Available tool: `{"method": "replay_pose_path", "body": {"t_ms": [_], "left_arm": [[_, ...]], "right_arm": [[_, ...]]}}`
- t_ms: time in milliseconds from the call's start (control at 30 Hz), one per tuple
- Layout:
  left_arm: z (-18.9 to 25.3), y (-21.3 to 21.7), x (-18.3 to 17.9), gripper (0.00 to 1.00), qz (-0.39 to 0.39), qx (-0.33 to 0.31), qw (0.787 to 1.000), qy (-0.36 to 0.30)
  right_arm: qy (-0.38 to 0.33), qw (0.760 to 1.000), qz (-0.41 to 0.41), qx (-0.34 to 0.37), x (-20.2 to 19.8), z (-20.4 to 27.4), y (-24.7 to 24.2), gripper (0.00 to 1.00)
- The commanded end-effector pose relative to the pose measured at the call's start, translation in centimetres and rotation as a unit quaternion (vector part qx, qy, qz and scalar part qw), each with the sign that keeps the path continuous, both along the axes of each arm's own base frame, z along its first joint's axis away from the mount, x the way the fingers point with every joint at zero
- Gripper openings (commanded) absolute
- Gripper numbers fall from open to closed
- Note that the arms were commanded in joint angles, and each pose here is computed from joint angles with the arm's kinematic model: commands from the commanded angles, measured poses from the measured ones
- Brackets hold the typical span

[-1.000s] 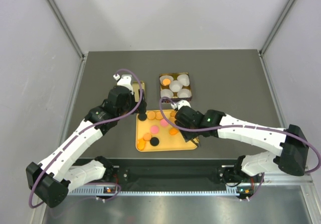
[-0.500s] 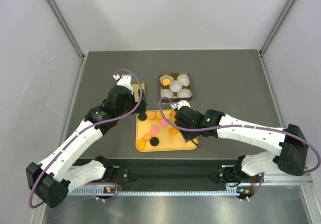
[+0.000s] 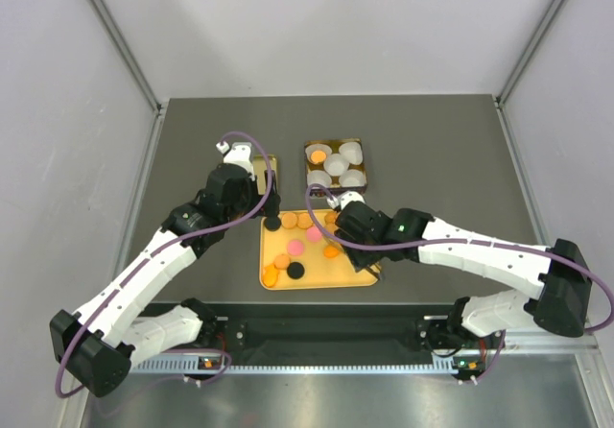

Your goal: Pack the cookies

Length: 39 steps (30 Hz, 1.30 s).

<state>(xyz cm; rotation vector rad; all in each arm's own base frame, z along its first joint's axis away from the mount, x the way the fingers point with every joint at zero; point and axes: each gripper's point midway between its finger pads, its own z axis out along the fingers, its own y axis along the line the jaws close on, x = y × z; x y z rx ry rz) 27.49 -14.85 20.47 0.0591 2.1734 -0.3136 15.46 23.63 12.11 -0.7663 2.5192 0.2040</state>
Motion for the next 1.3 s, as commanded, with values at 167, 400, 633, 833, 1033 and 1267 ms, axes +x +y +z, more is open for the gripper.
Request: {"method": "replay_pose_path", "body": {"t_ms": [167,400,633,833,1033,1267], "left_arm": [[1.3,-0.2,0.6,0.99,0.002,-0.018,1.0,-0.023],[1.3,-0.3,0.5,0.99,0.002,-0.02,1.0,-0.022],[1.3,-0.2,0.5,0.99,0.001,-0.017,1.0,-0.023],[1.2,-0.3,0.5,0.99,0.001,-0.019,1.0,-0.021],[1.2,-0.2,0.4,0.99,0.002,-0.018,1.0,-0.022],[1.3,-0.2,0.4,0.99,0.002,-0.02,1.0,-0.022]], "right_arm": [[-0.003,0.999,-0.004,0.035,0.9,1.3,0.8,0.44],[0.009,0.999,-0.001,0.046,1.3,1.4,0.8,0.42],[0.017,0.999,-0.01,0.038,1.5,0.7,0.1,0.42],[0.019,0.999,-0.016,0.04,1.6,0.6,-0.4,0.42],[0.027,0.999,-0.019,0.041,1.4,0.1,-1.0,0.41],[0.033,0.998,-0.024,0.054,1.3,0.4,-1.4,0.41]]}}
